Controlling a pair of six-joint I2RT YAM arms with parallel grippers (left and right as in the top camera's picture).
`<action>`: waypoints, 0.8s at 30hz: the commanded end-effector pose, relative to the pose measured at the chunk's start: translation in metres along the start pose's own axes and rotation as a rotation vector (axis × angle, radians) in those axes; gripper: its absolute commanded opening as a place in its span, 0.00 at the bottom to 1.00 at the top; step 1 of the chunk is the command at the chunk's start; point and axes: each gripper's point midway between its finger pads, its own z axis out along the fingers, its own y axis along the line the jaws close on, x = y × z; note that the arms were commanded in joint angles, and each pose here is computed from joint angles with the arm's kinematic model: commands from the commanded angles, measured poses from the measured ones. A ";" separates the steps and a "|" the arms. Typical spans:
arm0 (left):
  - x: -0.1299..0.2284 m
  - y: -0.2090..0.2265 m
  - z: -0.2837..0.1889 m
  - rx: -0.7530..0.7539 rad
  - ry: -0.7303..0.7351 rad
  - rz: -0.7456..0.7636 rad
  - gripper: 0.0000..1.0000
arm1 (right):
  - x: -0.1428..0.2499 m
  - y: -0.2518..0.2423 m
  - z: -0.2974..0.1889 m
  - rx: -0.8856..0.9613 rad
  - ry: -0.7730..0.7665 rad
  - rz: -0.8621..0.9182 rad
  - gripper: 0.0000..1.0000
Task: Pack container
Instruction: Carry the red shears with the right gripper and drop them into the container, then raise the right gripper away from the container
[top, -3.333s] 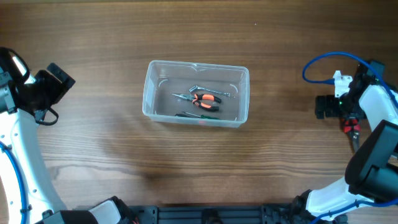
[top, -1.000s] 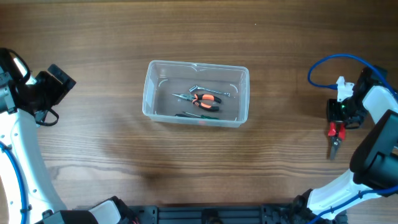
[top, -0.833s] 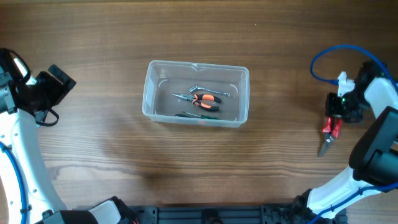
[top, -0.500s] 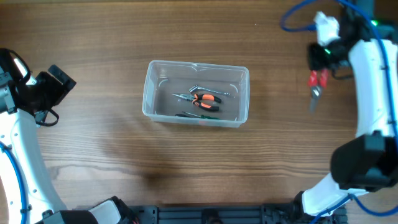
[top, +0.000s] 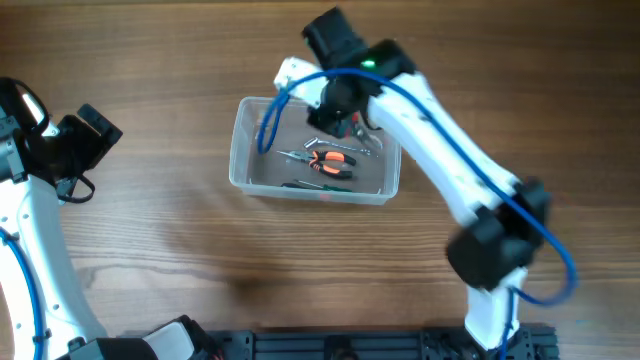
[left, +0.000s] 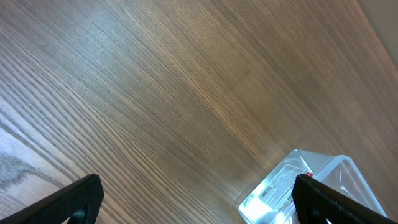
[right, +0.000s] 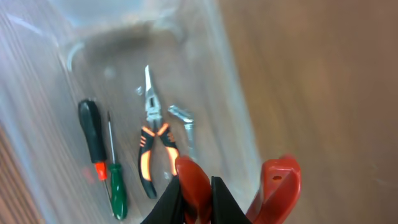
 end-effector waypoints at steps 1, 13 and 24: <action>-0.001 -0.005 -0.003 0.021 -0.004 -0.003 1.00 | 0.009 0.018 0.054 -0.145 0.048 -0.023 0.04; -0.001 -0.005 -0.003 0.021 -0.005 -0.002 1.00 | 0.025 0.026 0.064 -0.183 0.122 0.006 0.65; 0.026 -0.072 0.001 0.068 -0.030 0.360 1.00 | 0.028 -0.122 -0.171 0.394 -0.357 0.576 1.00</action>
